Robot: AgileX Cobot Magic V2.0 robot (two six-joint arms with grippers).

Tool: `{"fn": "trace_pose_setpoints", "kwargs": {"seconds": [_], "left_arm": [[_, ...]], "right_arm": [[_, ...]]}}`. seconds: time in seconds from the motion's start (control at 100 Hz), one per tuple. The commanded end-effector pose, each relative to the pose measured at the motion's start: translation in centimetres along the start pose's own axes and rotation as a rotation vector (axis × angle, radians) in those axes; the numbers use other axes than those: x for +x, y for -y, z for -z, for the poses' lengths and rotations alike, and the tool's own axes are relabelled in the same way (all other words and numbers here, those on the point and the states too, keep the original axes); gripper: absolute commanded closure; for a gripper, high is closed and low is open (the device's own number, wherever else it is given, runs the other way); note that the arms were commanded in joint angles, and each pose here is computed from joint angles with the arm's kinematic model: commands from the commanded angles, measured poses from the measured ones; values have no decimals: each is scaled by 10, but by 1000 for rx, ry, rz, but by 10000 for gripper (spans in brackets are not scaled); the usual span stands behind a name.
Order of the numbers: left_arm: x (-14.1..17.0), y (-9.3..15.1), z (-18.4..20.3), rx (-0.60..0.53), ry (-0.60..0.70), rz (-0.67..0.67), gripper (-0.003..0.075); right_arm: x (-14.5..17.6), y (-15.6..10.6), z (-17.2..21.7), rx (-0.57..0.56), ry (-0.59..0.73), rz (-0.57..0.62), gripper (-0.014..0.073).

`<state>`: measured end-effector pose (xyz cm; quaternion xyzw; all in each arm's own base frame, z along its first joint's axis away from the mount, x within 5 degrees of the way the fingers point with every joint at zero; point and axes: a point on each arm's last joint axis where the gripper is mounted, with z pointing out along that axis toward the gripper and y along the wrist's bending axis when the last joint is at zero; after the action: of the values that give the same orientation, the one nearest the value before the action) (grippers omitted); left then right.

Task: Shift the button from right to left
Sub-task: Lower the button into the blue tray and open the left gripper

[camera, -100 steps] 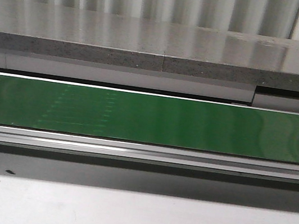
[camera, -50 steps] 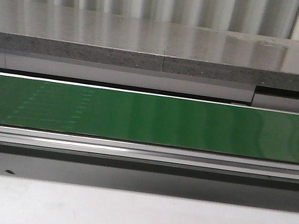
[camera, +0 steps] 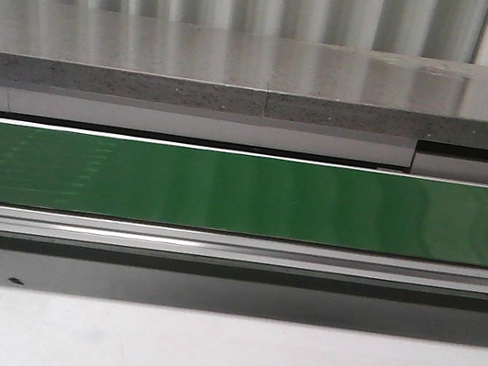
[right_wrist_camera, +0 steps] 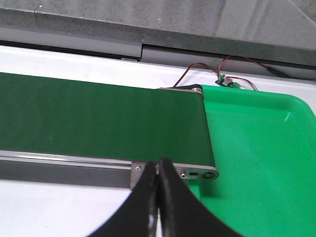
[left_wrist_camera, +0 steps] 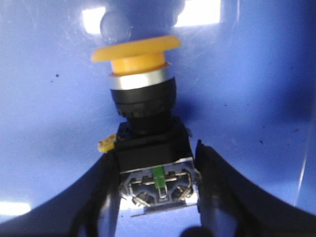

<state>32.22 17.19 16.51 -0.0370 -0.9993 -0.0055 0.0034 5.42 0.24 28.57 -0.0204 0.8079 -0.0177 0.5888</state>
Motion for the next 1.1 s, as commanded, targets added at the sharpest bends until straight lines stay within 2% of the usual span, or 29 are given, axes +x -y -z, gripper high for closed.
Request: {"fn": "trace_pose_setpoints", "kwargs": {"seconds": [0.0,0.06,0.18,0.25,0.4,0.56,0.64,0.73,0.83,0.93,1.09], "left_arm": [[-1,-2,21,-40,57,1,550],[0,-3,21,-47,53,-4,485],[0,-4,21,-61,53,-11,279],[-1,-3,22,-72,52,-24,215],[-4,2,37,-125,101,-51,209],[-4,10,76,-184,268,46,209],[0,18,98,-207,346,50,212],[5,32,120,-205,441,58,248],[11,49,141,-185,564,139,328],[20,69,158,-180,663,174,459],[40,102,175,-166,737,106,700]], "right_arm": [[-13,1,3,10,88,6,663],[-13,1,3,10,88,6,663],[-13,1,3,10,88,6,663],[-13,1,3,10,88,6,663],[-13,1,3,10,88,6,663],[-13,1,3,10,88,6,663],[-13,1,3,10,88,6,663],[-13,1,3,10,88,6,663],[-13,1,3,10,88,6,663],[-13,1,3,10,88,6,663],[-13,1,3,10,88,6,663]]}}
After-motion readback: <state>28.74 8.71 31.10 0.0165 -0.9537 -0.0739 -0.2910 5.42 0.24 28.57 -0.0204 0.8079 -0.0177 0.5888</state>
